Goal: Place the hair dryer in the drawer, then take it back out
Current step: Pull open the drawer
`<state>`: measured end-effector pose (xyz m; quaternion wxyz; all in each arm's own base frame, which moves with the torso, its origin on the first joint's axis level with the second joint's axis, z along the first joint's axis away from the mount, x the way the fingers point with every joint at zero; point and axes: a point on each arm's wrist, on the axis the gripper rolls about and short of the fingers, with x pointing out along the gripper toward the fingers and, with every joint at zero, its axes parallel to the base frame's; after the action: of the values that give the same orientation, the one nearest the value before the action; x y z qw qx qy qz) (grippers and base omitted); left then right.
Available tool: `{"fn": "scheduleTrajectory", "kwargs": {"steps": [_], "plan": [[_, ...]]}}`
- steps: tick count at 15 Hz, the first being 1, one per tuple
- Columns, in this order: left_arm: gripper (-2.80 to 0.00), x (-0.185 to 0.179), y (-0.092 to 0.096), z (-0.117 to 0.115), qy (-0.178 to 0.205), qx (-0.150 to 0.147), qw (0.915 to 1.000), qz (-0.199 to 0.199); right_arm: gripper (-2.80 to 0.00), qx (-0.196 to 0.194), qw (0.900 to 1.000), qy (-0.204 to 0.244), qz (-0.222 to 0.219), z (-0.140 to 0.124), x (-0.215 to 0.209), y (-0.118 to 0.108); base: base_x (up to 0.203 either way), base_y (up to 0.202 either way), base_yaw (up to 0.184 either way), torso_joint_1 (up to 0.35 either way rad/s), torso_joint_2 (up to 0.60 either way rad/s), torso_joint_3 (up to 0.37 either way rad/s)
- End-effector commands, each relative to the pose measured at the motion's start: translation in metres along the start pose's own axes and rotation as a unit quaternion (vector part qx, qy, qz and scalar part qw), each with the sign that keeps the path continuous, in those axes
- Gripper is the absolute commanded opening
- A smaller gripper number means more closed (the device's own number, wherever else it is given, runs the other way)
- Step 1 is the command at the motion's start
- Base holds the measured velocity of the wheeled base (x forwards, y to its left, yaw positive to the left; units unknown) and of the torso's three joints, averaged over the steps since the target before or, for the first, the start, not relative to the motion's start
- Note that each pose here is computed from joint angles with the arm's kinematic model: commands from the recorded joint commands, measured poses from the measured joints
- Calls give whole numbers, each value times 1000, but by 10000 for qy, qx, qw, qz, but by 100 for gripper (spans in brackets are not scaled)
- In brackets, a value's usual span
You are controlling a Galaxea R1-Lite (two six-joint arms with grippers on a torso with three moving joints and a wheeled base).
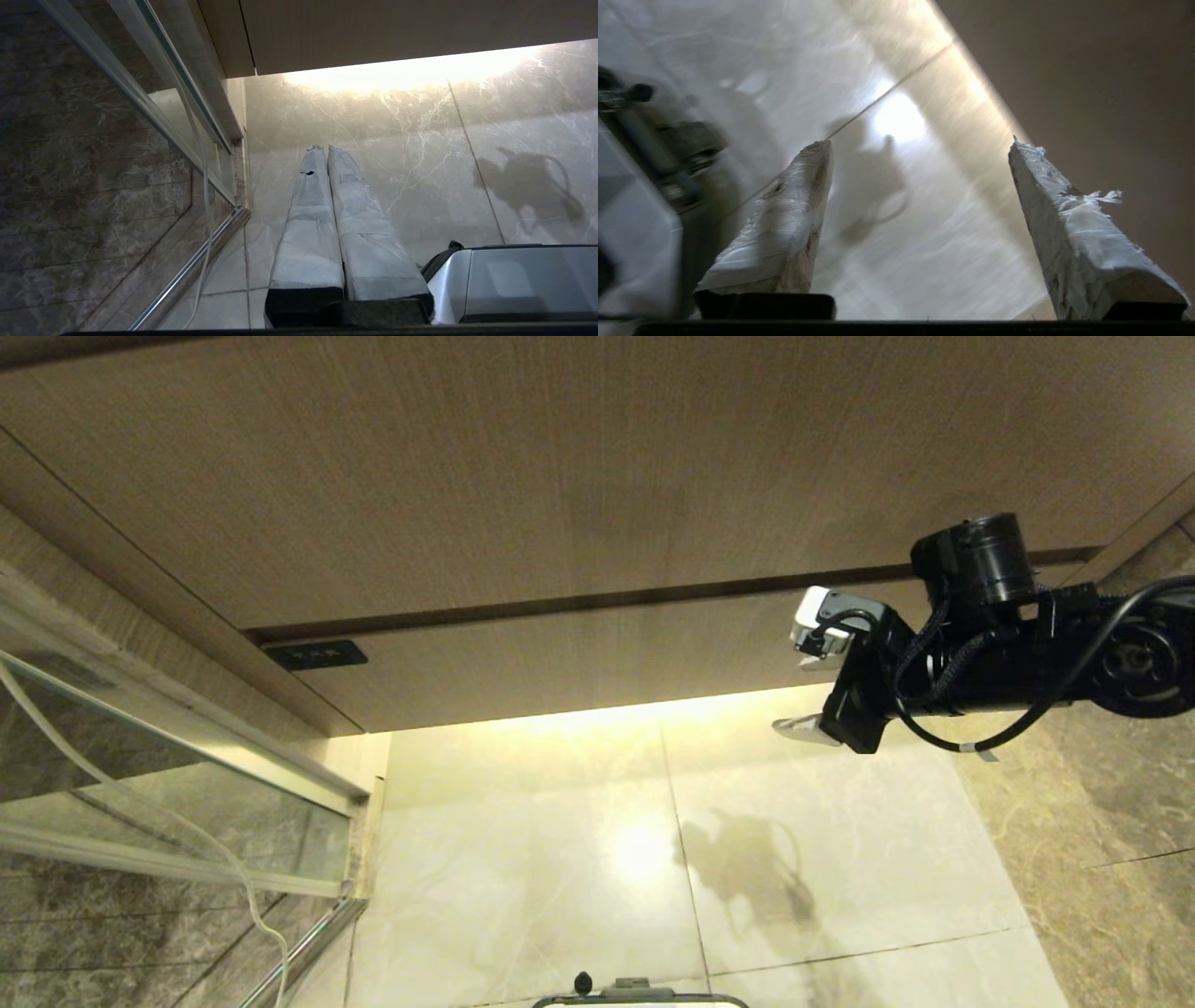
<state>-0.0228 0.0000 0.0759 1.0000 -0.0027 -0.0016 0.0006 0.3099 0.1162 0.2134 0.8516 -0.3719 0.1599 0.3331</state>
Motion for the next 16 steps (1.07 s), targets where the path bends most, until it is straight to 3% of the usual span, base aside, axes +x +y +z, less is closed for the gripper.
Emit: {"fn": "scheduleTrajectory", "kwargs": {"steps": [1, 3, 5, 10, 16], "plan": [[-280, 0, 0, 0, 8, -4, 10000, 1, 0, -728, 9966, -357, -118, 0, -6, 2, 0, 0, 0, 0, 0, 0], [-280, 0, 0, 0, 1, -4, 10000, 1, 0, -1321, 9882, -766, -70, -7, -9, -6, 0, 0, 0, 0, 0, 0], [-280, 0, 0, 0, 8, -4, 10000, -6, 0, -1818, 9795, -831, -243, -14, -9, -12, 0, 0, 0, 0, 0, 0], [-280, 0, 0, 0, 3, -4, 10000, -4, 0, -2260, 9678, -927, -603, -25, 4, -12, 0, 0, 0, 0, 0, 0], [-280, 0, 0, 0, 8, -4, 10000, -6, 0, -2273, 9678, -770, -753, -29, 25, -18, 0, 0, 0, 0, 0, 0]]}}
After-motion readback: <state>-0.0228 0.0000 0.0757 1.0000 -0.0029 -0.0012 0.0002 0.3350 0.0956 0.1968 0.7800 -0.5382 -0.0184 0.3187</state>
